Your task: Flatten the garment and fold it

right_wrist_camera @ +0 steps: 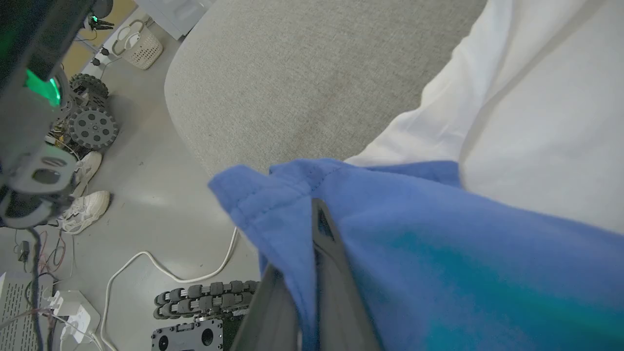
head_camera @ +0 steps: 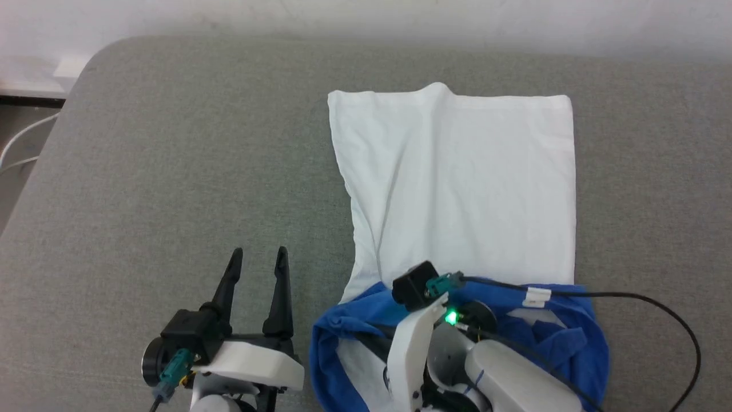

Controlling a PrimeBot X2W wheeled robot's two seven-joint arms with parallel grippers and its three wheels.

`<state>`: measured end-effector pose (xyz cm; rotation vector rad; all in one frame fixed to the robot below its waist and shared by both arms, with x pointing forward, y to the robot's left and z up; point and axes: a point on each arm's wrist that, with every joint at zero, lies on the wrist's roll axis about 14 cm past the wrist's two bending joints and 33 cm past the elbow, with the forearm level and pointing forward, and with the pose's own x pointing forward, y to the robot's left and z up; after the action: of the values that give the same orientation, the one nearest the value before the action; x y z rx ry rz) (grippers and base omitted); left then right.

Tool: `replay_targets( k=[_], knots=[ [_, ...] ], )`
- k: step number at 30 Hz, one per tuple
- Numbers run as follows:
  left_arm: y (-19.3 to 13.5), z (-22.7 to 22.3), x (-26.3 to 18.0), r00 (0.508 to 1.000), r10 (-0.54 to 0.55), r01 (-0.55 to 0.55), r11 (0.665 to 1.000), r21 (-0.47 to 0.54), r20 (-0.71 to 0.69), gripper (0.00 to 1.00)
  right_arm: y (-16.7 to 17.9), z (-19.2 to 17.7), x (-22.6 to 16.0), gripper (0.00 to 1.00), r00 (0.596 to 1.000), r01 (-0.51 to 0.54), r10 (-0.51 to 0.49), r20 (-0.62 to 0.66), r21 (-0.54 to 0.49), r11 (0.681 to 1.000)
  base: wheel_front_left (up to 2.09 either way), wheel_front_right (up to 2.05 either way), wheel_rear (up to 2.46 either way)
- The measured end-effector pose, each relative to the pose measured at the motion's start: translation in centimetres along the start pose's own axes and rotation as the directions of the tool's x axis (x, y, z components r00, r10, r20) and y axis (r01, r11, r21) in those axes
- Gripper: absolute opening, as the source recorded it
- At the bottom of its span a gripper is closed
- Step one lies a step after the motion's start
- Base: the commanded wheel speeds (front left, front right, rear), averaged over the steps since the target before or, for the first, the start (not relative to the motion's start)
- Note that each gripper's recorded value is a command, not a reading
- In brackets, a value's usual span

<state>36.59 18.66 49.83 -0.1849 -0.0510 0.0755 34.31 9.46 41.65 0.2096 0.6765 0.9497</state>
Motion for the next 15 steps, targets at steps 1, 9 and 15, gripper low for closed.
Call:
replay_targets(
  k=[1,9,15],
  knots=[
    [0.1,-0.2,0.0,1.000,0.004,-0.004,1.000,0.002,-0.007,1.00,0.0,-0.6,0.1,1.00,1.000,-0.003,0.003,-0.011,0.013,1.000,0.00,0.00,0.00],
    [0.3,-0.4,-0.1,1.000,0.015,-0.015,1.000,-0.003,-0.012,1.00,1.2,4.0,0.1,1.00,0.978,-0.027,0.044,0.204,-0.087,0.996,0.00,0.00,0.00],
    [0.5,0.4,-0.5,0.999,0.034,-0.034,0.999,-0.001,0.013,1.00,1.3,9.3,-2.5,1.00,0.893,0.037,0.040,0.448,-0.161,0.986,0.00,0.00,0.00]
  ],
)
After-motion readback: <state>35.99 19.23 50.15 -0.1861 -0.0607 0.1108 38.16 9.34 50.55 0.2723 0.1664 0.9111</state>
